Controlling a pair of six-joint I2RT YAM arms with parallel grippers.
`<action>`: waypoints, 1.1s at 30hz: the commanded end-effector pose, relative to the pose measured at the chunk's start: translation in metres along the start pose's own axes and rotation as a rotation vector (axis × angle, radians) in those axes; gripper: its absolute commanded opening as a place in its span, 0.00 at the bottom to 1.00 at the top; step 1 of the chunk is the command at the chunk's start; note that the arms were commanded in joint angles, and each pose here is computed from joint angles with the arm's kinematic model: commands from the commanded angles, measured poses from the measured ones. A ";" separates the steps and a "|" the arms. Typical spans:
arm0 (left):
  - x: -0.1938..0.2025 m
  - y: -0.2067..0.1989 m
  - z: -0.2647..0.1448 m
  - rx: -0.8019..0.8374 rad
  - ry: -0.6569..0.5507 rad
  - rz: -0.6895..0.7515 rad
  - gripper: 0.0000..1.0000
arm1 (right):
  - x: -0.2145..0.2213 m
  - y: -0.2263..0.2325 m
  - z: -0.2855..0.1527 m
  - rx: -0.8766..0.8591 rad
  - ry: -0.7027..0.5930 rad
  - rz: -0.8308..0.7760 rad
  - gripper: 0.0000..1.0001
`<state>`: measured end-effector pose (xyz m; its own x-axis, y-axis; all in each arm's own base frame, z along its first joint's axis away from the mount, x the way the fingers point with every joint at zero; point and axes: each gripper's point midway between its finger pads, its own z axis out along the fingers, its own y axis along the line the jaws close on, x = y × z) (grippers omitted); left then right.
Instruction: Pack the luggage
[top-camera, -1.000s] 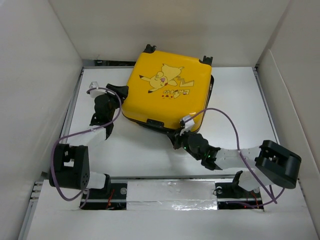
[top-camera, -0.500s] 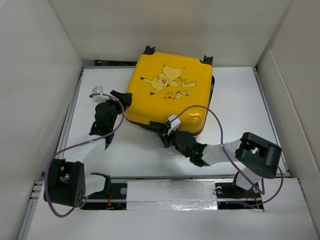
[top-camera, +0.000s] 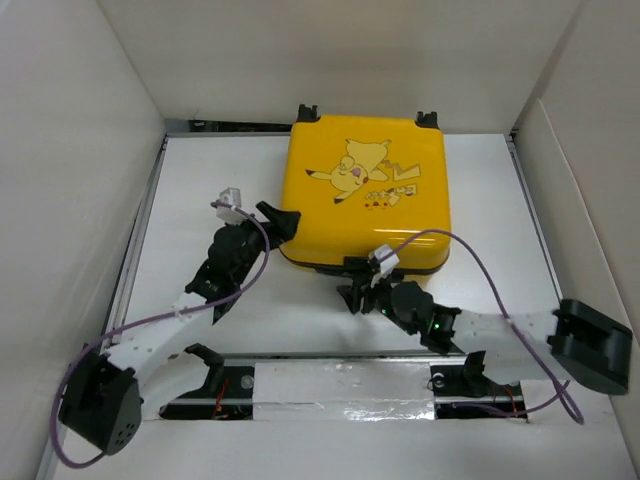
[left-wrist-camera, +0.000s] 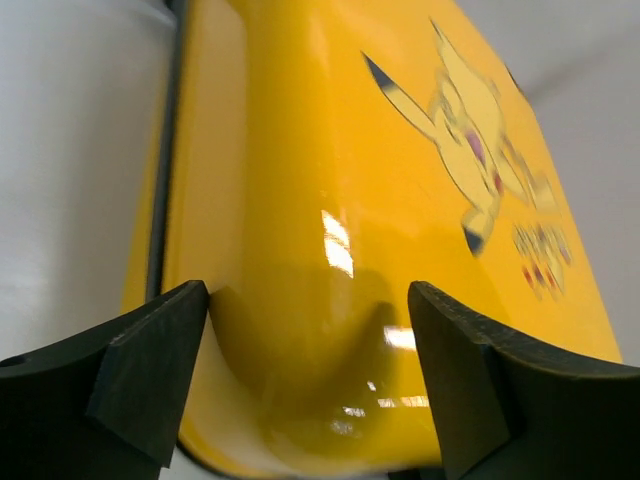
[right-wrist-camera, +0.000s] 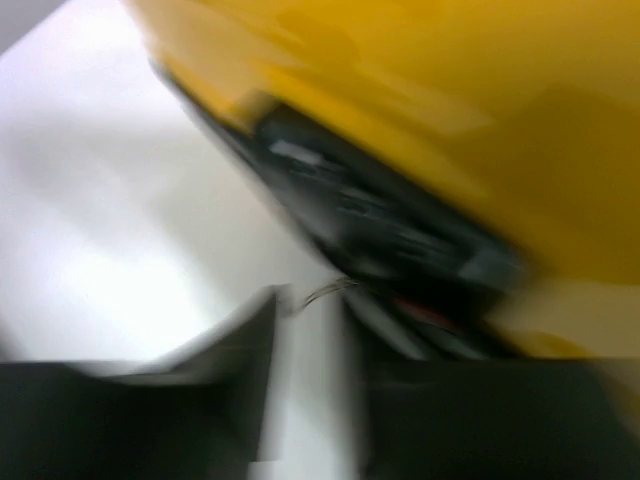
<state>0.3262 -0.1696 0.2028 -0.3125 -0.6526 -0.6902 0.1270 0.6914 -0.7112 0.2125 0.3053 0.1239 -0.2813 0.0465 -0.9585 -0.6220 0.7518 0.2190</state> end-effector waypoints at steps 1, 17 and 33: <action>0.015 -0.106 -0.051 0.321 0.185 -0.020 0.79 | -0.002 0.060 -0.042 -0.266 0.078 0.047 0.67; -0.075 -0.015 0.021 0.022 -0.121 -0.051 0.82 | -0.193 -0.065 -0.079 0.231 -0.172 0.040 0.00; -0.027 -0.004 0.026 0.079 -0.020 -0.047 0.83 | -0.226 -0.420 -0.088 0.803 -0.102 0.353 0.13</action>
<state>0.3640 -0.1638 0.2025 -0.3621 -0.6681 -0.6501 0.1277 0.6552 -0.7445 0.4531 -0.1097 0.2752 -0.1452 0.3810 -0.9131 0.3660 0.8781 0.3082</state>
